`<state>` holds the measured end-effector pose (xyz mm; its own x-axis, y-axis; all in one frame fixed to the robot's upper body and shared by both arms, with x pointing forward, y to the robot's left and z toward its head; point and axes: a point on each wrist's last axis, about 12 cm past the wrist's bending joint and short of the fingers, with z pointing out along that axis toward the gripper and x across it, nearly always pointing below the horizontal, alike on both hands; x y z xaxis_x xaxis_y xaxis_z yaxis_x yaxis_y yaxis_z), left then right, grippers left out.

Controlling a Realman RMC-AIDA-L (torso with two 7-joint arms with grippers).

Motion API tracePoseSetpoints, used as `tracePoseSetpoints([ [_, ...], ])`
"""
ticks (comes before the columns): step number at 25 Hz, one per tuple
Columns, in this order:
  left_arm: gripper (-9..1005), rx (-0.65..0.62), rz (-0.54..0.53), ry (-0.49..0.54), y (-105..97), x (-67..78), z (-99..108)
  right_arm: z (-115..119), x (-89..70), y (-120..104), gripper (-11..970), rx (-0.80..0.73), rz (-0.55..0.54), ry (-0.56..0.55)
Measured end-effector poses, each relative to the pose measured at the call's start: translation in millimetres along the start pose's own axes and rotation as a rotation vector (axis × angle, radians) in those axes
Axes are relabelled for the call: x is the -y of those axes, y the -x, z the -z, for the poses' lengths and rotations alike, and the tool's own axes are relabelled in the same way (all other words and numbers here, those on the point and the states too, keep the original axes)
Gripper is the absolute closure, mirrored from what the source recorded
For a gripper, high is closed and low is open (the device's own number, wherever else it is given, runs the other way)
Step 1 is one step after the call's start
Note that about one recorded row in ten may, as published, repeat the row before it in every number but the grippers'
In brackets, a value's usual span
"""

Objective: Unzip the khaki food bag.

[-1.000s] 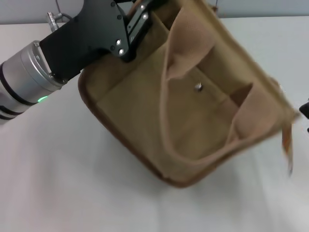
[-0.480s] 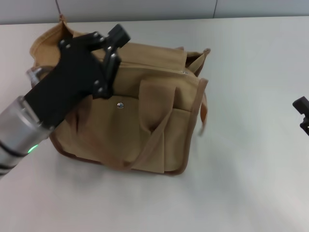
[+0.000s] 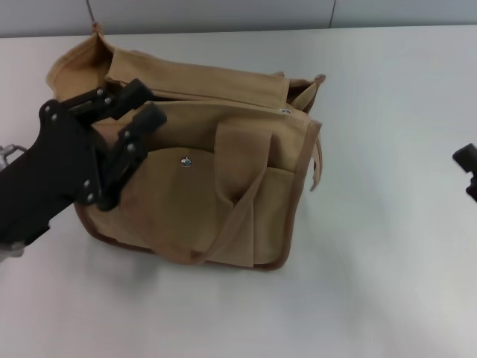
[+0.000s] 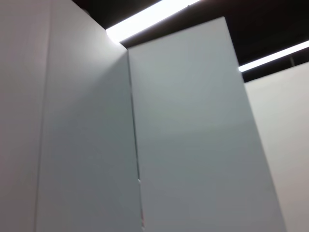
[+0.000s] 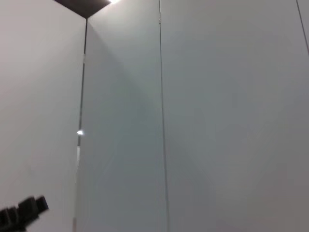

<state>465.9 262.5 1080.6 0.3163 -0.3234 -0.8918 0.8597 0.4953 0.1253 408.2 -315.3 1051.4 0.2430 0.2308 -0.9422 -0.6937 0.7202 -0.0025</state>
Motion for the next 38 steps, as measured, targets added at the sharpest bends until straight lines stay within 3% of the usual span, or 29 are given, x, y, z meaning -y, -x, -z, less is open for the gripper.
tracePoseSetpoints([
  [4, 774, -0.095, 0.077, -0.096, 12, -8.3, 13, -5, -0.4, 1, 309, -0.036, -0.069, 0.099],
  [6, 718, -0.129, 0.095, -0.122, 14, -10.8, 17, -13, -4.5, -4, 265, -0.098, -0.105, 0.222],
  [12, 530, -0.263, 0.154, -0.234, 18, -15.7, 31, -25, -12.2, -10, 137, -0.183, -0.131, 0.419],
  [16, 392, -0.338, 0.165, -0.250, 13, -14.5, 37, -36, -15.9, -15, 117, -0.211, -0.143, 0.494],
  [21, 243, -0.417, 0.166, -0.278, 3, -10.0, 37, -45, -17.8, -22, 118, -0.234, -0.155, 0.505],
  [38, 243, -0.413, 0.156, -0.295, 0, -6.7, 31, -49, -16.5, -24, 121, -0.239, -0.153, 0.489],
])
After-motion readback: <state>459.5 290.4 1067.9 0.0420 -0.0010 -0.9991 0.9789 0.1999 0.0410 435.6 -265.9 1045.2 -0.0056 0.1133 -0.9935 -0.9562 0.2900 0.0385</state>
